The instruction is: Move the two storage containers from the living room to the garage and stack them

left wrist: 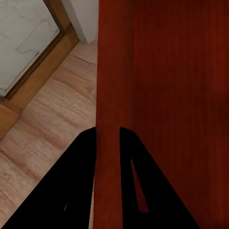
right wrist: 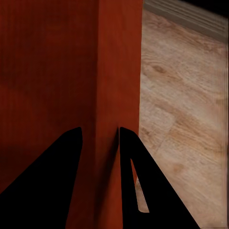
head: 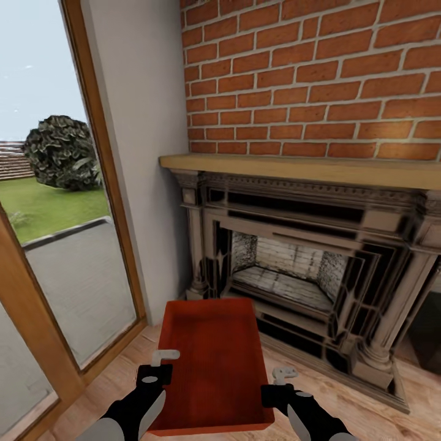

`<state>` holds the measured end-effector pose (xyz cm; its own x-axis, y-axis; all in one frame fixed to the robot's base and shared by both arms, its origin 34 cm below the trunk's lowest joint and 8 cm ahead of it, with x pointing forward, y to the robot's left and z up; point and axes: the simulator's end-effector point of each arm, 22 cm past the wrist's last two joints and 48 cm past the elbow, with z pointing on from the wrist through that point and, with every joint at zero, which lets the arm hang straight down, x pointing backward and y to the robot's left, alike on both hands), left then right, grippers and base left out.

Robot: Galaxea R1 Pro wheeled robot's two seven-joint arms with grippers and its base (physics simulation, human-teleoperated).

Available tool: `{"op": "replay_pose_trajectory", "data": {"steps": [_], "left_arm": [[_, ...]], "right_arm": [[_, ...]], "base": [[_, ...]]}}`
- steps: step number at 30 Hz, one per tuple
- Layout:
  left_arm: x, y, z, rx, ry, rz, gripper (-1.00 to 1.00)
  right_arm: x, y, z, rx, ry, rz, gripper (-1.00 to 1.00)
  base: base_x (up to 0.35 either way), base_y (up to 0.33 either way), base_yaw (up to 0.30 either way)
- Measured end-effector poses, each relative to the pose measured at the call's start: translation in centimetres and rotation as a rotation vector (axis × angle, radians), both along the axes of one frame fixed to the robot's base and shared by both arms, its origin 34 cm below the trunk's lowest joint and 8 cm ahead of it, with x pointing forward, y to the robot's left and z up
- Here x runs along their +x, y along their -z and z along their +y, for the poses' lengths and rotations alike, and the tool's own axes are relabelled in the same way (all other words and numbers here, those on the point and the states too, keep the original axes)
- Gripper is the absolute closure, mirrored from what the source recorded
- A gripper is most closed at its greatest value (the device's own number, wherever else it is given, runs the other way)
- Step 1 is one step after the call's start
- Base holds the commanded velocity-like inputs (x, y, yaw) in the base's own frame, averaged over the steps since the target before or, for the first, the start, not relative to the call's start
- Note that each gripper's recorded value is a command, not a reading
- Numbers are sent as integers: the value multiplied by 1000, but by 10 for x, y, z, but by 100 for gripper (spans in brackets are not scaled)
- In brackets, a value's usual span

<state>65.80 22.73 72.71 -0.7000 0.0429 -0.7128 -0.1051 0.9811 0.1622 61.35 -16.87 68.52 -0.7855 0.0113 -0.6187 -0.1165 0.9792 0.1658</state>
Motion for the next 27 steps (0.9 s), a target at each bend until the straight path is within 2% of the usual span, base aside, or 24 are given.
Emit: {"op": "replay_pose_trajectory", "data": {"steps": [20,27], "left_arm": [[3,-9,0,0,1,-18,100],[3,-10,1,0,1,-18,100]], "right_arm": [[4,-8,0,1,0,-18,100],[4,-9,1,1,1,-18,100]], "base": [[0,0,-264],[0,0,-42]]}}
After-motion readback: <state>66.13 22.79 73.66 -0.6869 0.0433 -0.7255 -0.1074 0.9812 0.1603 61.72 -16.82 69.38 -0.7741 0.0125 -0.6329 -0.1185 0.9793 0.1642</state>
